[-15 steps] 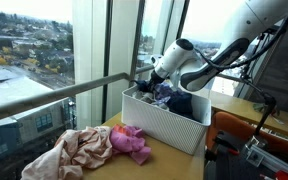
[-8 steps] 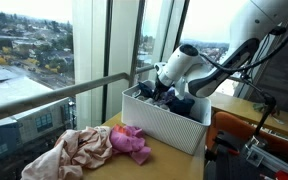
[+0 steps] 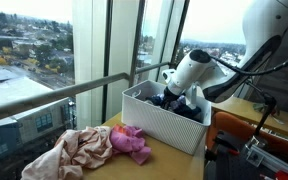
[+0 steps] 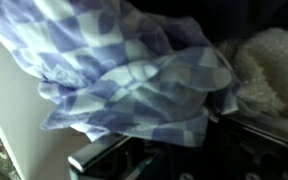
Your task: Put the clothes in the basket
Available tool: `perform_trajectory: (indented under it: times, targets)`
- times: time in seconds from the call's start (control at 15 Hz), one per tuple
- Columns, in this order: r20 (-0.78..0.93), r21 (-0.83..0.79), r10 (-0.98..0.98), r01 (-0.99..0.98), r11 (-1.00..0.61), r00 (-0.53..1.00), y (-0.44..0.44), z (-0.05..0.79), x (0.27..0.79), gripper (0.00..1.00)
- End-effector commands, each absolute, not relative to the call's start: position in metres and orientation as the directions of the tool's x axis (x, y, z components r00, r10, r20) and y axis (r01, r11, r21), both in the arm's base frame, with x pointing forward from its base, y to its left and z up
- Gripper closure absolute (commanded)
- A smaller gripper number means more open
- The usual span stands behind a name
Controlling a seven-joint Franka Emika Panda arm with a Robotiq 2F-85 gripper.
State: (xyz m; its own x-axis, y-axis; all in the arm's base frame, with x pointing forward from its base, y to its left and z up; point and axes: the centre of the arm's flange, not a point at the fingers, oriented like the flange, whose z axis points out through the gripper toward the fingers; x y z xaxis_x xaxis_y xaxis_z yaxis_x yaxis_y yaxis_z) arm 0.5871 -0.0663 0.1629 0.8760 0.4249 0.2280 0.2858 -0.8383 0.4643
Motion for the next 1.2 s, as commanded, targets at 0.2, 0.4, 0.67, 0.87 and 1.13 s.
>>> perform_trajectory:
  times: [0.2,0.4,0.67,0.87,1.13]
  targets:
    - [0.232,0.452,0.411,0.276,-0.848,0.882,-0.045,0.173,0.551,0.56]
    - [0.271,0.473,0.404,0.244,-0.846,0.874,-0.037,0.209,0.547,0.35]
    - [0.335,0.499,0.430,0.229,-0.836,0.839,-0.010,0.270,0.547,0.05]
    - [0.384,0.496,0.472,0.255,-0.830,0.794,0.041,0.296,0.560,0.00]
    - [0.434,0.468,0.547,0.339,-0.816,0.716,0.117,0.287,0.581,0.00]
